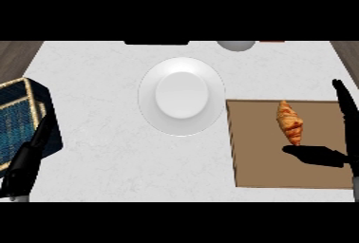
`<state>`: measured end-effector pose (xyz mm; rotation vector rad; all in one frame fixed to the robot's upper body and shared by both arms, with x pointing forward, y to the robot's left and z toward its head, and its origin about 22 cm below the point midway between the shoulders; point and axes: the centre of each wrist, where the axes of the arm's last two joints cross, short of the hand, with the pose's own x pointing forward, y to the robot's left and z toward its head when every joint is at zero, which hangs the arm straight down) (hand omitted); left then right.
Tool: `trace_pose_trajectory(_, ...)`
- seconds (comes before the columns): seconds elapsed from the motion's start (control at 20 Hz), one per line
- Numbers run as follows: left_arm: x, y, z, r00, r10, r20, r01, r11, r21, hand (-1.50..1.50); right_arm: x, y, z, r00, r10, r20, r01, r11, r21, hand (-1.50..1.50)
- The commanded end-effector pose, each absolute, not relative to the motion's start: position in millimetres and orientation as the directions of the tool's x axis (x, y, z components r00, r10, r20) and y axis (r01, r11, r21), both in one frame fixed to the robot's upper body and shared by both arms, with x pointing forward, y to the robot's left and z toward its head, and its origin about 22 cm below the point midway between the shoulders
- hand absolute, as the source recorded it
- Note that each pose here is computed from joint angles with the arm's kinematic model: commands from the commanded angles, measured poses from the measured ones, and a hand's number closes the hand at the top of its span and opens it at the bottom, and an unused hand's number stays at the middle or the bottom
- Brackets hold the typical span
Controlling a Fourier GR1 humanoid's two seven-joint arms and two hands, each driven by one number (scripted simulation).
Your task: Pick the croissant from the tray and place it in the plate
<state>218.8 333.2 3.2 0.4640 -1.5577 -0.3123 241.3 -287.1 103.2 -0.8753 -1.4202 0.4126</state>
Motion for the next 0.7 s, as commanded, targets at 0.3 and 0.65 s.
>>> trace_pose_trajectory(0.3, 223.3, 335.8, 6.9, 0.045, -0.472, 0.881, -0.084, 0.877, 0.474, 0.0, 288.3, -283.6, 103.5, 0.354, 0.763, 0.541, 0.0, 0.579, -0.816, -1.5)
trace_pose_trajectory(0.65, 212.6, 334.5, -4.1, 0.031, -0.467, 0.884, -0.099, 0.879, 0.467, 0.0, 305.5, -302.0, 96.3, 0.418, 0.834, 0.36, -0.191, 0.468, -0.863, -1.5)
